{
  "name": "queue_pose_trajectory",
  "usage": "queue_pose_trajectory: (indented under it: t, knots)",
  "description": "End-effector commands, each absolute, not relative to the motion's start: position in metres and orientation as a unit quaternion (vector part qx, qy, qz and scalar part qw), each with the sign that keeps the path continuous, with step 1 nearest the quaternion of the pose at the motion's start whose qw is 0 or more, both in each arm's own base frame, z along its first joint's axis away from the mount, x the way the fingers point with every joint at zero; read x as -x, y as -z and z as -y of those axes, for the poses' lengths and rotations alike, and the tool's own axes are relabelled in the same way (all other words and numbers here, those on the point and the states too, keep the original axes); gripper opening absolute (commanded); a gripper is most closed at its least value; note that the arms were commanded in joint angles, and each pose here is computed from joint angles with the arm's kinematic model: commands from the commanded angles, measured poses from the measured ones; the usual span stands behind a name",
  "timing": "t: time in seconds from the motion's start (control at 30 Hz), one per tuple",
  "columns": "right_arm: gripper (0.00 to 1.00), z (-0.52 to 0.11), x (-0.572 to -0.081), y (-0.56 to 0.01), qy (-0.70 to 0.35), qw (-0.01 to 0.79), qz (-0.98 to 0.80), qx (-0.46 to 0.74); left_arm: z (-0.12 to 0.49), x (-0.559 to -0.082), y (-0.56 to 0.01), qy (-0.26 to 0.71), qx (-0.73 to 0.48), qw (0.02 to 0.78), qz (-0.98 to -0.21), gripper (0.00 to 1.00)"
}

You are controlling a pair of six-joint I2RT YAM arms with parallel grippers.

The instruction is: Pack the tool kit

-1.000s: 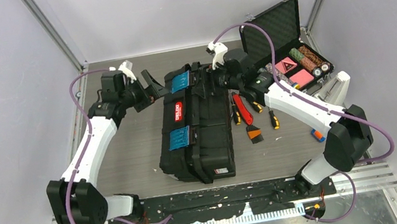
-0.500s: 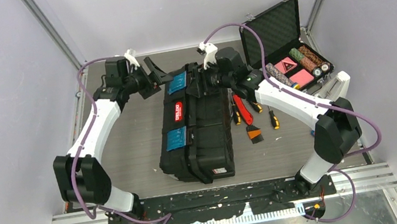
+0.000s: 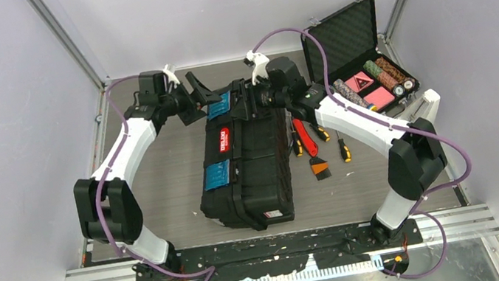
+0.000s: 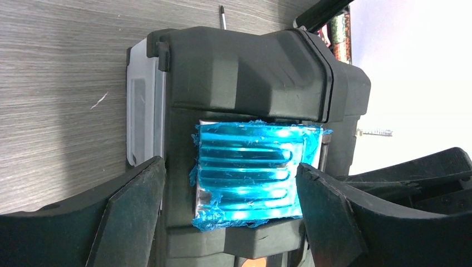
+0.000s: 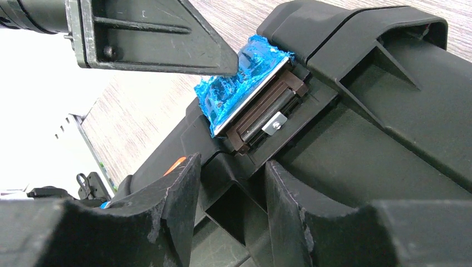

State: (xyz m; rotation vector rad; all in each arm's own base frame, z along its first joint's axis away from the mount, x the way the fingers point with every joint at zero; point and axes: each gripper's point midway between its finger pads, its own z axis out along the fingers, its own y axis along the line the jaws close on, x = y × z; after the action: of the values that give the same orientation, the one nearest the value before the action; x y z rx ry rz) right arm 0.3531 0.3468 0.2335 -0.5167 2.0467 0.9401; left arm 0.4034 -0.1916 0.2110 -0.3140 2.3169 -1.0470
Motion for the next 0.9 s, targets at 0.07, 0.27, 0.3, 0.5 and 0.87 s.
queue_pose_trajectory:
  t: [0.07,0.27,0.3,0.5,0.87]
  knots:
    - [0.4,-0.35,-0.341,-0.197,-0.361,0.339,-0.846,0.198,0.204,-0.404,-0.244,0.444,0.099,0.308,-0.836,0.83]
    - [0.51,-0.354,-0.346,-0.197,-0.364,0.319,-0.861,0.157,0.203,-0.401,-0.252,0.443,0.093,0.317,-0.833,0.82]
    - [0.53,-0.355,-0.348,-0.199,-0.367,0.317,-0.863,0.143,0.203,-0.401,-0.251,0.442,0.094,0.317,-0.834,0.82]
    - [0.68,-0.351,-0.36,-0.201,-0.351,0.309,-0.881,0.069,0.2,-0.396,-0.238,0.434,0.099,0.31,-0.84,0.8]
    - [0.56,-0.334,-0.389,-0.197,-0.279,0.329,-0.902,-0.014,0.195,-0.391,-0.233,0.421,0.101,0.317,-0.844,0.78]
